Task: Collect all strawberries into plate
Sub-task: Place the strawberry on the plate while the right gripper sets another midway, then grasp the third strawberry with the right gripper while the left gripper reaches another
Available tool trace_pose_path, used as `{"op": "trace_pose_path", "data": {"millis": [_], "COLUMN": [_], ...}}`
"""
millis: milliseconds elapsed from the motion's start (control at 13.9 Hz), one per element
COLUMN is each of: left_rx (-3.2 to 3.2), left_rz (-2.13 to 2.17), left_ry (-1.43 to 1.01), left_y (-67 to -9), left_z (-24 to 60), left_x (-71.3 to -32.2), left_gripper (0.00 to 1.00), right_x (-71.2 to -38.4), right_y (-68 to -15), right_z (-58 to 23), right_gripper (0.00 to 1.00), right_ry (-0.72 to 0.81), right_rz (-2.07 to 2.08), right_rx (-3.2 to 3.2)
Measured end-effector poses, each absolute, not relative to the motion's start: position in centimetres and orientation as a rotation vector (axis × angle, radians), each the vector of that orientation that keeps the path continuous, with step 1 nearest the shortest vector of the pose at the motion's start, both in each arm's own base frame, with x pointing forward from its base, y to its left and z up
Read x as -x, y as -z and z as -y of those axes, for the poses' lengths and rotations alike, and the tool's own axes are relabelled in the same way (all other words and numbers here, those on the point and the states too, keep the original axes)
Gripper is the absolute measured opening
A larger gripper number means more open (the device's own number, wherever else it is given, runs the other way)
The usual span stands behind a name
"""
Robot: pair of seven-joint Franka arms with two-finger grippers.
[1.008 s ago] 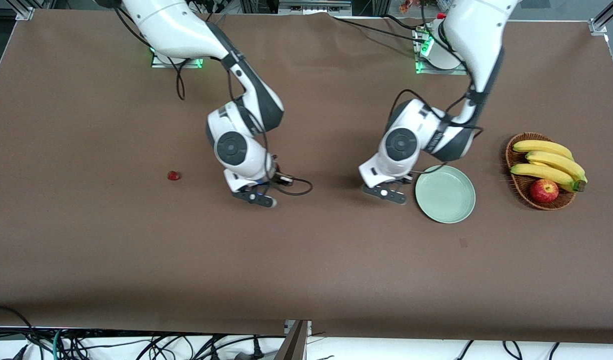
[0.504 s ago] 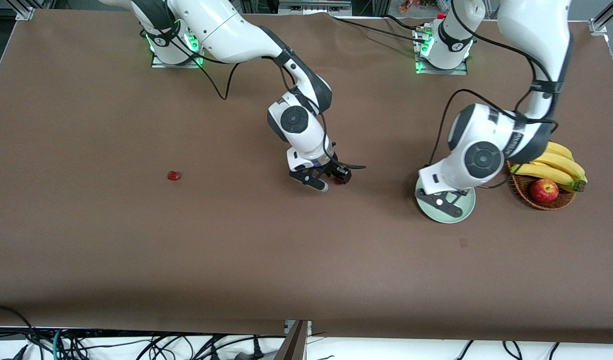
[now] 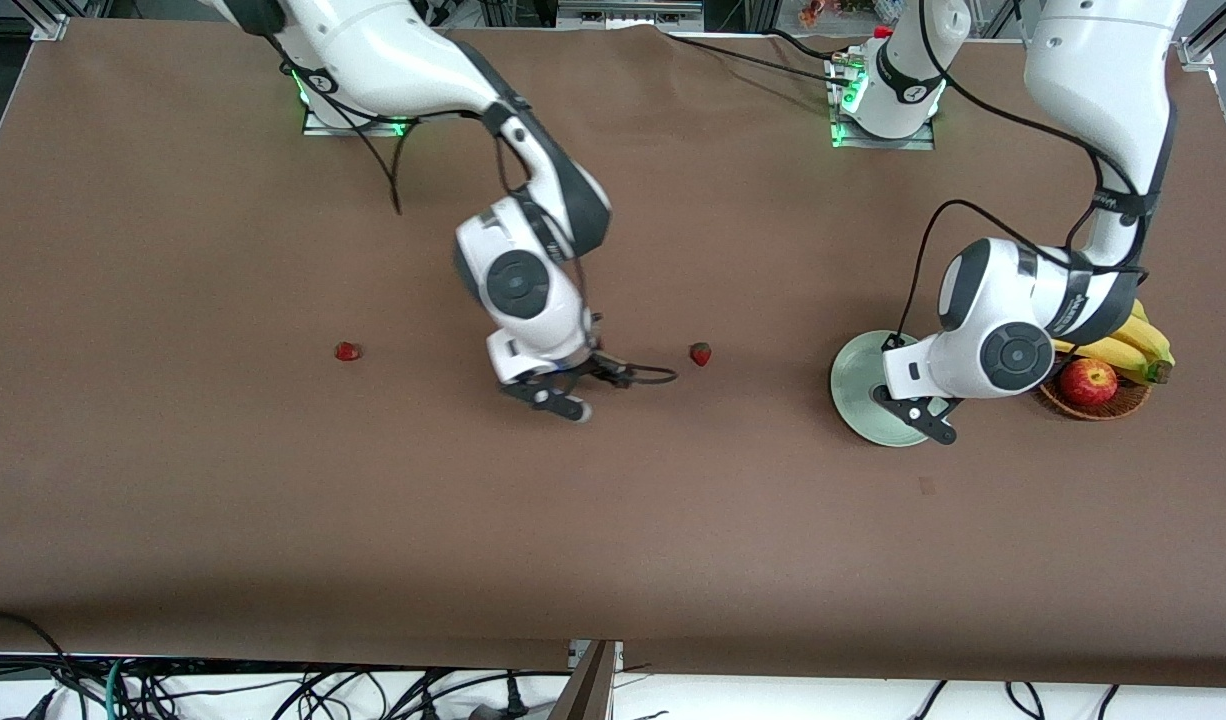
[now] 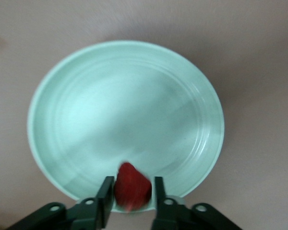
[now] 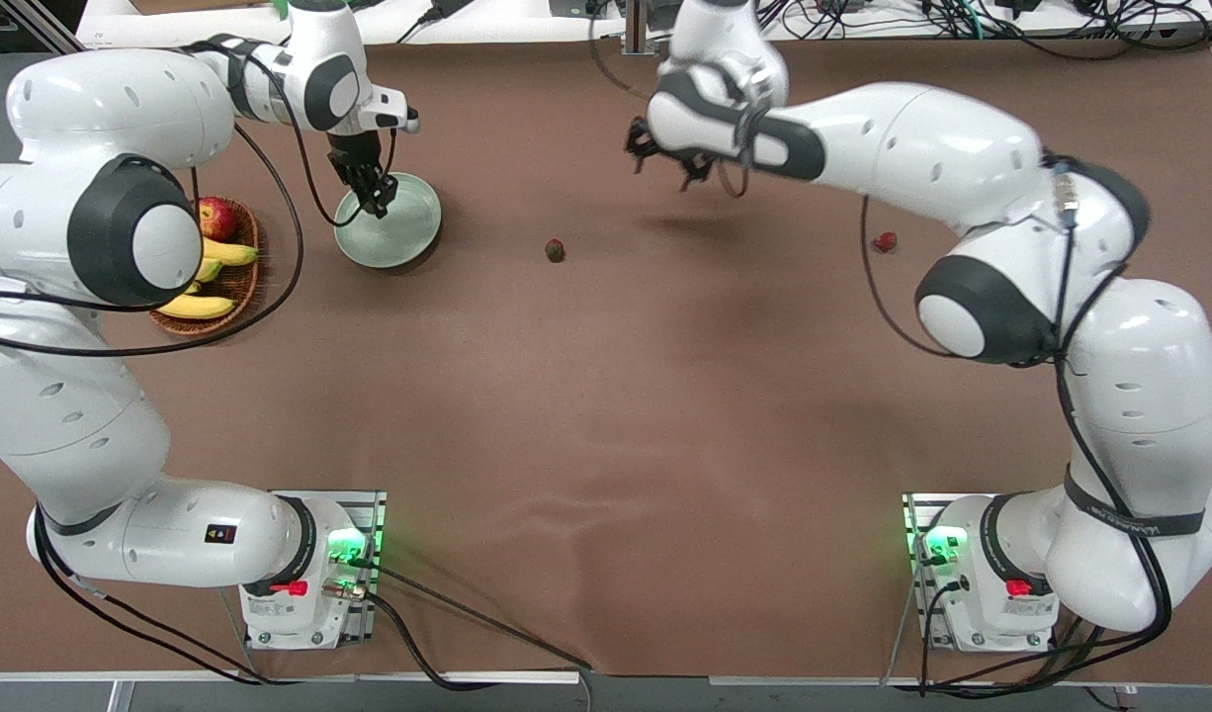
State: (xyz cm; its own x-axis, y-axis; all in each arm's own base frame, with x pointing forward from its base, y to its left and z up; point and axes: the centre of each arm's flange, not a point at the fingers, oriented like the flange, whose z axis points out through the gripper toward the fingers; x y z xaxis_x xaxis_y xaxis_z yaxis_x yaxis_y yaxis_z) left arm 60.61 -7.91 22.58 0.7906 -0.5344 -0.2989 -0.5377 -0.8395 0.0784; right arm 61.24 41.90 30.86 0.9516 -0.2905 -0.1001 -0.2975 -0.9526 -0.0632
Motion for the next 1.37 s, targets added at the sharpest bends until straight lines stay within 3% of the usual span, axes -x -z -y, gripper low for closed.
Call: {"op": "trace_pose_path", "data": {"millis": [144,360,432,792,1081,1369], "left_rx": [2.993,3.0,3.008,3.118,3.183,3.209], "left_rz": [-0.885,-0.97,-0.98,-0.401,-0.162,-0.215], "left_ry": [-0.499,-0.414,-0.38,-0.382,-0.265,-0.169], "left_y": [-21.6,-24.9,-26.4,-27.8,-23.9,-19.0], "left_z": [8.7,12.7,14.8,26.1,33.6,34.4], "left_x": [-60.5,-60.8,-60.6,-56.6,-54.0,-54.1], "left_gripper": [0.66,0.95,1.0,1.0,1.0,1.0], "right_x": [-62.7,-62.6,-61.7,-57.2,-56.5,-55.9], "right_y": [-33.0,-31.0,-29.7,-22.1,-19.8,-18.2], "right_z": [-35.1,-22.4,-18.1,-7.0,-6.9,-8.3], "right_gripper": [0.88,0.88,0.88,0.88,0.86,0.83], "right_ry": [-0.175,-0.205,-0.209,-0.137,-0.175,-0.207], "right_rz": [-0.285,-0.03,0.017,0.122,0.062,0.05], "right_rx": [3.11,3.168,3.172,3.205,3.175,3.146]}}
